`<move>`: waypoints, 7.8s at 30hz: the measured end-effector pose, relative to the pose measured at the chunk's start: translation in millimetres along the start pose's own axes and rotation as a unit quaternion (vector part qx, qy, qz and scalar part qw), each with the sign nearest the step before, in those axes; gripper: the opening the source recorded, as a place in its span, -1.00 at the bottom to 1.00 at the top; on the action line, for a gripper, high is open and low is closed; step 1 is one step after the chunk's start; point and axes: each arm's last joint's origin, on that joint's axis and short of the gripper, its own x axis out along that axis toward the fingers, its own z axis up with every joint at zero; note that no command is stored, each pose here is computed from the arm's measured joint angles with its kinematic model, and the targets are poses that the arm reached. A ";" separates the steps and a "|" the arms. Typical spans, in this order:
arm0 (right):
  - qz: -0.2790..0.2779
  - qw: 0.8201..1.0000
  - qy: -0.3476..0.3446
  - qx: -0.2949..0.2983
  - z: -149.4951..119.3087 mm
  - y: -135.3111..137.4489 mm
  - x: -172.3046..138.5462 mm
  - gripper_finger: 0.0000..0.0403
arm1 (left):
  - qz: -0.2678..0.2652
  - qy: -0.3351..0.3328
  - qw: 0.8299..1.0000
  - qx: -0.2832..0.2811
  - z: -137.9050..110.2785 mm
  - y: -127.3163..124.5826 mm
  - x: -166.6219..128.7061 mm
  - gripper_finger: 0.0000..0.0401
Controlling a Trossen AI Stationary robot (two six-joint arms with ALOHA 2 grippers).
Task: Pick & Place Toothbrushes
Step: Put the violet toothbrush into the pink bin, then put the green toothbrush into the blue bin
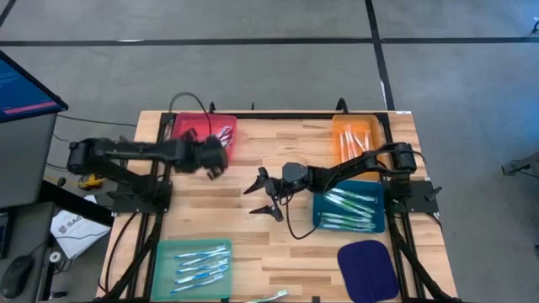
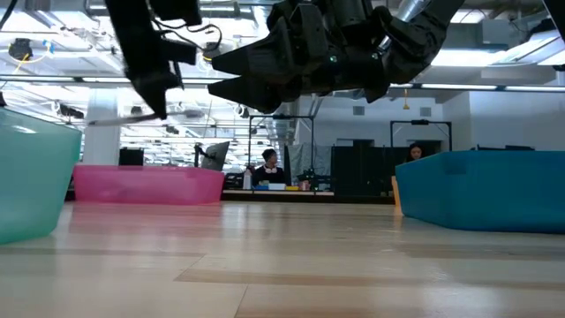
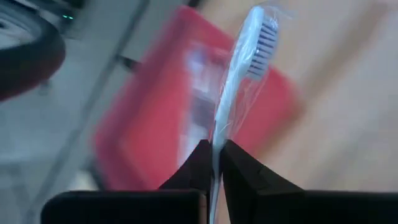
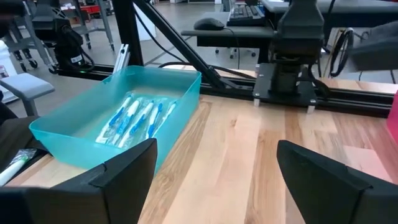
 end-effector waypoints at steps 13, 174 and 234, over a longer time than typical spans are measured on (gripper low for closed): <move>0.012 1.000 0.015 -0.003 -2.6 8.2 2.2 0.62 | -0.033 0.003 0.999 -0.014 30.2 88.0 68.0 -0.95; 0.028 0.993 0.082 0.083 -22.3 231.7 0.0 0.61 | -0.500 -0.067 0.839 0.203 -104.2 -302.9 -220.5 -1.00; -0.017 0.969 0.246 -0.029 -83.4 295.4 30.6 0.42 | -0.479 -0.266 0.831 0.098 -92.7 -243.1 -280.0 -1.00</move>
